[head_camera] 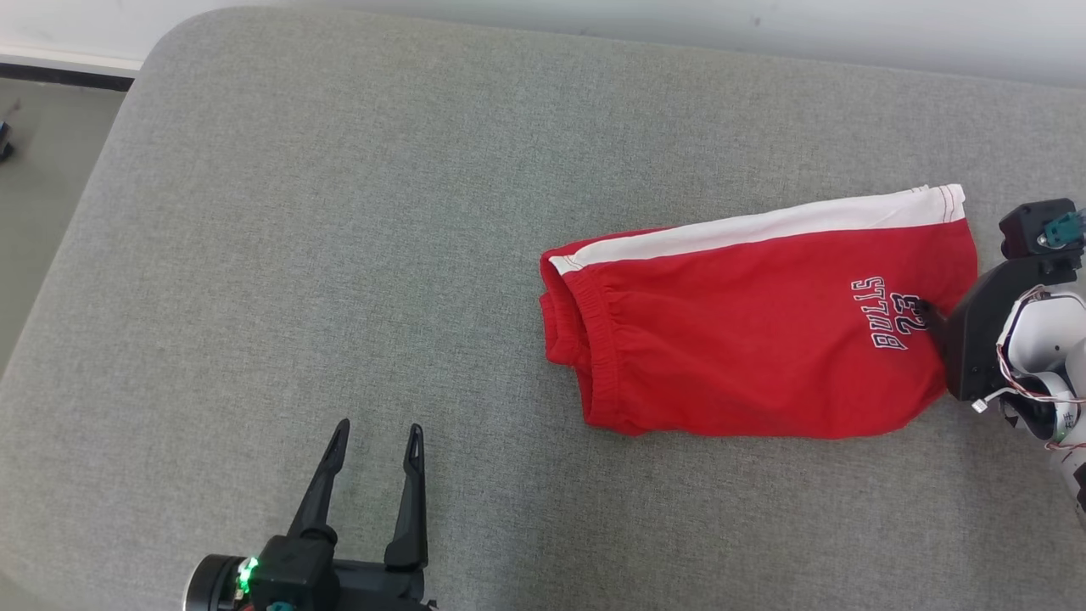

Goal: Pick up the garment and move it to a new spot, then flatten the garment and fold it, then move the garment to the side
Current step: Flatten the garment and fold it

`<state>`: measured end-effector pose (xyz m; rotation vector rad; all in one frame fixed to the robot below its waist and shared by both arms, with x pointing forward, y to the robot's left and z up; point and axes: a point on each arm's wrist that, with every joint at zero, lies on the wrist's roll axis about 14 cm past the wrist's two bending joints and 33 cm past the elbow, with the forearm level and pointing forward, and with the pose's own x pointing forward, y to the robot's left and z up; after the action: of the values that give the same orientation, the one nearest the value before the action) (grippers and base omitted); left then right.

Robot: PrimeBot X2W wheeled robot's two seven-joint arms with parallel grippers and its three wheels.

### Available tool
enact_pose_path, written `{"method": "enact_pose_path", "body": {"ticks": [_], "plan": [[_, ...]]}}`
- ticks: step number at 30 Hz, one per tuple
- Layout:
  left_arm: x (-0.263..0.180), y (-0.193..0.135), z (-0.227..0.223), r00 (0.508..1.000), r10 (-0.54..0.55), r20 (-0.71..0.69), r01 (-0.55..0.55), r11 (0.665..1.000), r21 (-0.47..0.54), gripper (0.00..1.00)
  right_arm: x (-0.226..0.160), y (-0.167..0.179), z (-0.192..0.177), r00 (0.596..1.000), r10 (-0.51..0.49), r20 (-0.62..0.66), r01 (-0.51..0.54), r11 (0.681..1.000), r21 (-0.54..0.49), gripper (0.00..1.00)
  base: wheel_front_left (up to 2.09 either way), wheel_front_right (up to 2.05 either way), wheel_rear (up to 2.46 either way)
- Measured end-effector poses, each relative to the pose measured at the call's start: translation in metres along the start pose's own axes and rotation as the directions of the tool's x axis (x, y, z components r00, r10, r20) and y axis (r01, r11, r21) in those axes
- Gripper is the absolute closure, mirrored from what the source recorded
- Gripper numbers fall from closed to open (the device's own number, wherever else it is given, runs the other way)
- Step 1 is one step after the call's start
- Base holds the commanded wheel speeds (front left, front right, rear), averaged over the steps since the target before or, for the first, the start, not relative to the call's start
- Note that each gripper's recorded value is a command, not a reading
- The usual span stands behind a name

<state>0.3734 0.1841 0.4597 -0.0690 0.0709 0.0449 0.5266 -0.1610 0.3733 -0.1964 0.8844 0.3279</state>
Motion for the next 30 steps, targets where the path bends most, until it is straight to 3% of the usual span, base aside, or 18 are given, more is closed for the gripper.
{"method": "enact_pose_path", "body": {"ticks": [1,13,22,30], "plan": [[0.000,0.000,0.000,1.000,0.001,-0.001,-0.001,1.000,-0.002,0.00,0.000,0.001,0.000,1.000,0.001,0.000,-0.001,1.000,0.000,0.98,0.00,0.00,0.00],[-0.005,0.003,-0.006,1.000,0.013,-0.018,-0.013,1.000,-0.014,0.00,0.000,-0.001,0.009,0.996,-0.020,0.081,0.021,1.000,-0.008,1.00,0.00,0.00,0.00],[-0.006,-0.001,0.000,1.000,-0.001,0.004,0.002,1.000,-0.021,0.00,-0.030,-0.050,-0.001,0.978,-0.154,0.142,0.150,0.988,0.038,1.00,0.00,0.00,0.00],[-0.007,-0.013,0.005,0.999,-0.040,0.024,0.041,0.998,-0.038,0.00,-0.079,-0.098,-0.010,0.935,-0.294,0.198,0.289,0.956,0.053,1.00,0.00,0.00,0.00]]}}
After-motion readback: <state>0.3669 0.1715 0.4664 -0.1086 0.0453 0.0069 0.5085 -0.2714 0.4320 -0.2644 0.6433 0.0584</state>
